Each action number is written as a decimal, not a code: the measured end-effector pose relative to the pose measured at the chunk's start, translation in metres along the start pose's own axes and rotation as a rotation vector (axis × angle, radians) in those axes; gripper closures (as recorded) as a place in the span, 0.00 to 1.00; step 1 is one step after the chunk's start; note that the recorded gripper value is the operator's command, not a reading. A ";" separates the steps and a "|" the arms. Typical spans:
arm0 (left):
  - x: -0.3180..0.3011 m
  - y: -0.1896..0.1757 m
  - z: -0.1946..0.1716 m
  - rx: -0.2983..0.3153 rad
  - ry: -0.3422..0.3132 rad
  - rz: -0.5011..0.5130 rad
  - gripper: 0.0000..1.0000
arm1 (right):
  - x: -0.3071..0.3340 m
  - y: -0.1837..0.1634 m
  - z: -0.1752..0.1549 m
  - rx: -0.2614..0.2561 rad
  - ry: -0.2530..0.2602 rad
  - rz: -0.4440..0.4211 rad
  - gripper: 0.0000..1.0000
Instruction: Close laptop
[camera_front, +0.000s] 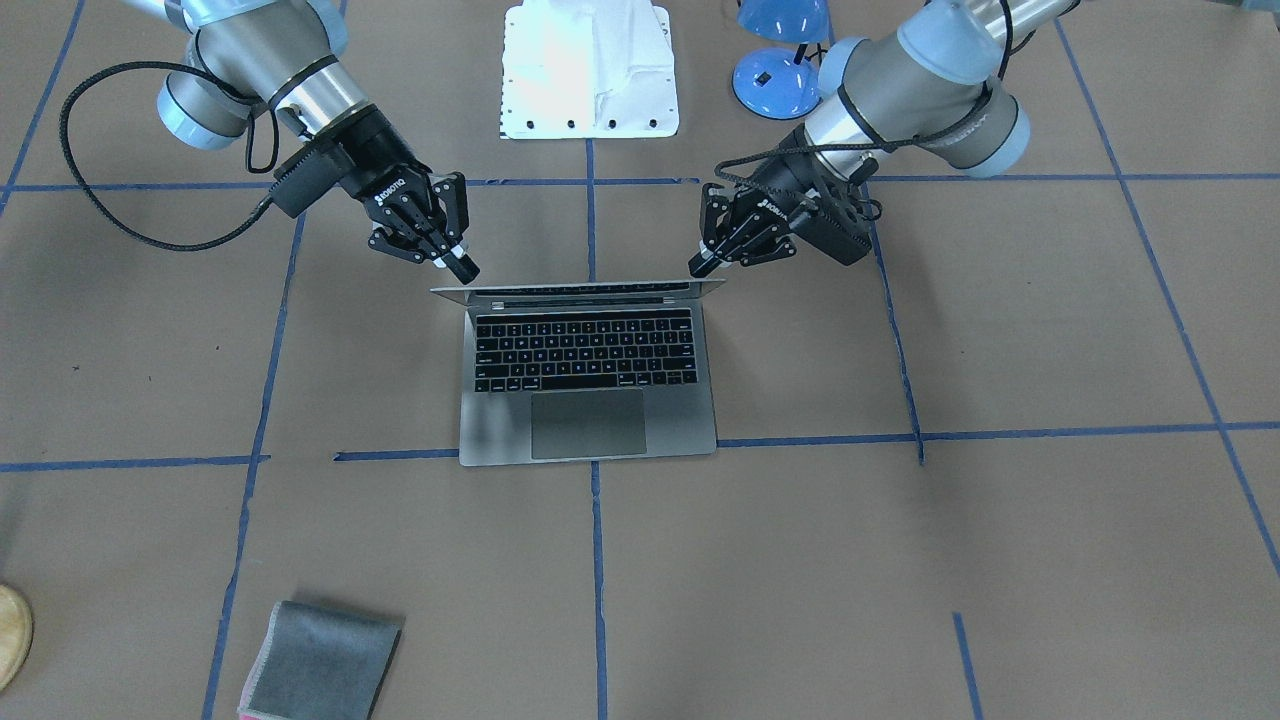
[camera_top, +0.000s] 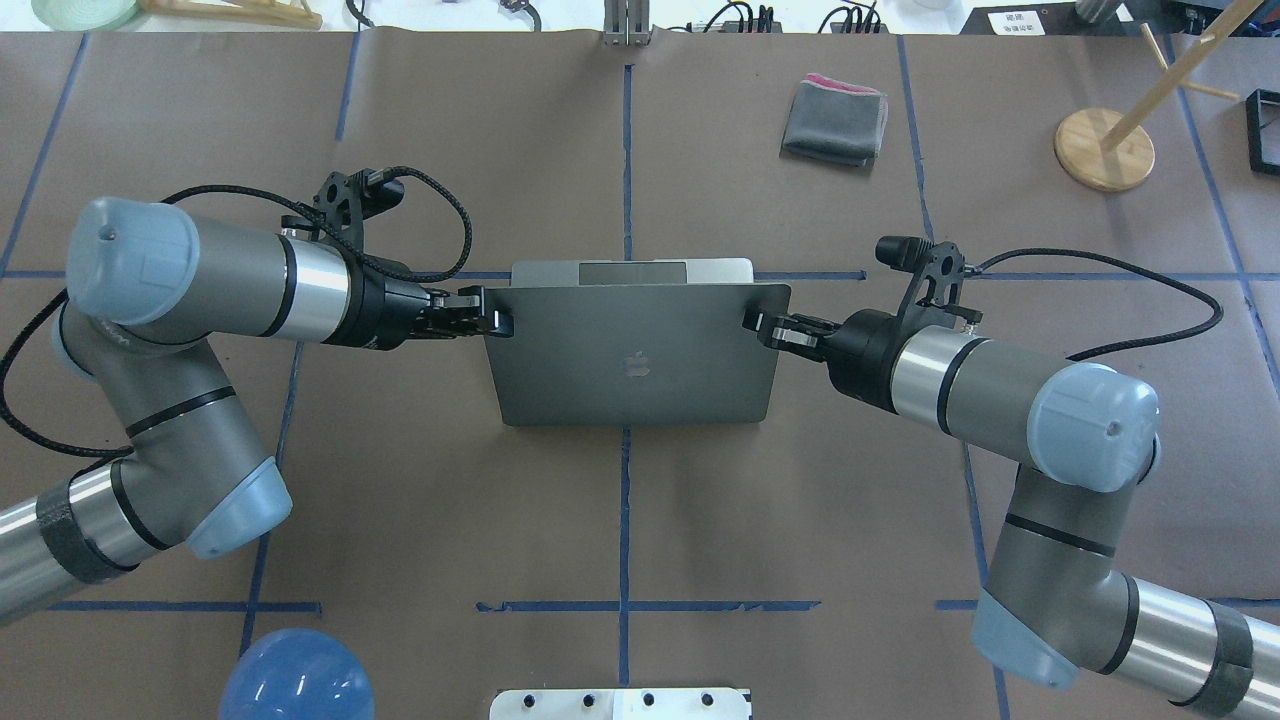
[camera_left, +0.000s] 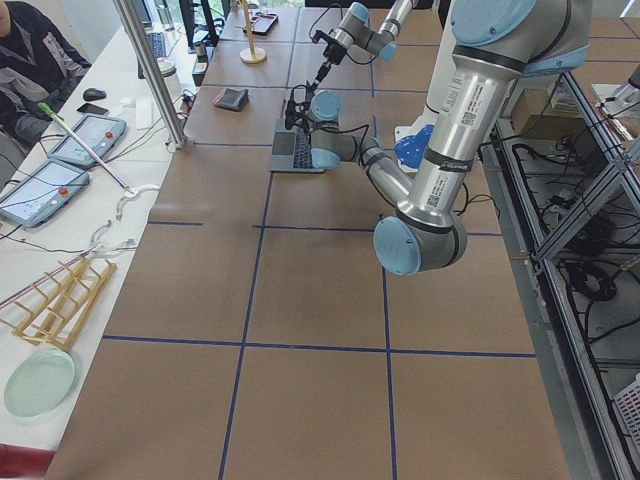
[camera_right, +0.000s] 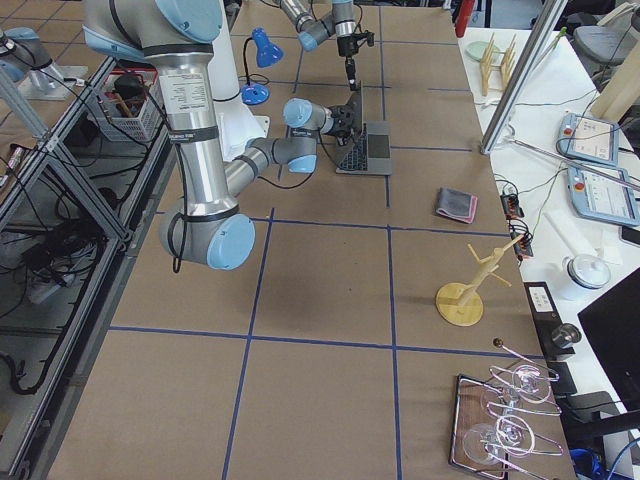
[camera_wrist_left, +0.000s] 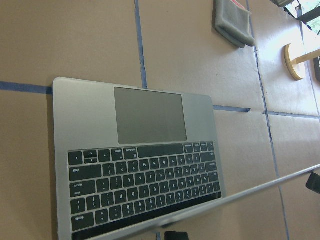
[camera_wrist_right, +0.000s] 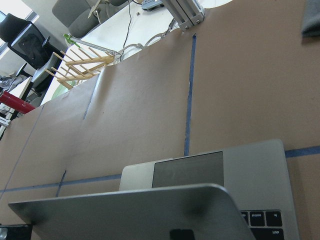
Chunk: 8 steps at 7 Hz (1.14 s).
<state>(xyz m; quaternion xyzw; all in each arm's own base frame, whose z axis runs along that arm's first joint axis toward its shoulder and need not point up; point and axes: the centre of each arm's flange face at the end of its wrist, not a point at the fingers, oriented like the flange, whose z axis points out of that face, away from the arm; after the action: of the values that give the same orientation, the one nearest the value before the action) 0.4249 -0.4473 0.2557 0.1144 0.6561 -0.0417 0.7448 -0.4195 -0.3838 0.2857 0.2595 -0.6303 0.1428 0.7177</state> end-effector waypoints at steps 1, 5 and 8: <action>-0.006 -0.010 0.010 0.009 -0.021 -0.007 1.00 | -0.003 -0.008 0.010 0.008 0.027 0.002 1.00; -0.031 -0.046 0.064 0.051 -0.121 -0.043 1.00 | 0.018 -0.024 0.094 0.020 0.194 0.023 1.00; -0.054 -0.056 0.112 0.034 -0.203 -0.039 0.98 | 0.048 -0.022 0.138 0.008 0.299 0.015 0.94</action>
<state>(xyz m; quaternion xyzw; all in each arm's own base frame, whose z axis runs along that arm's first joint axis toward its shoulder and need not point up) 0.5141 -0.5319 0.3148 0.1097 0.5787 -0.0787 0.8043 -0.5148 -0.4842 0.3378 0.2332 -0.5176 0.1878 0.8015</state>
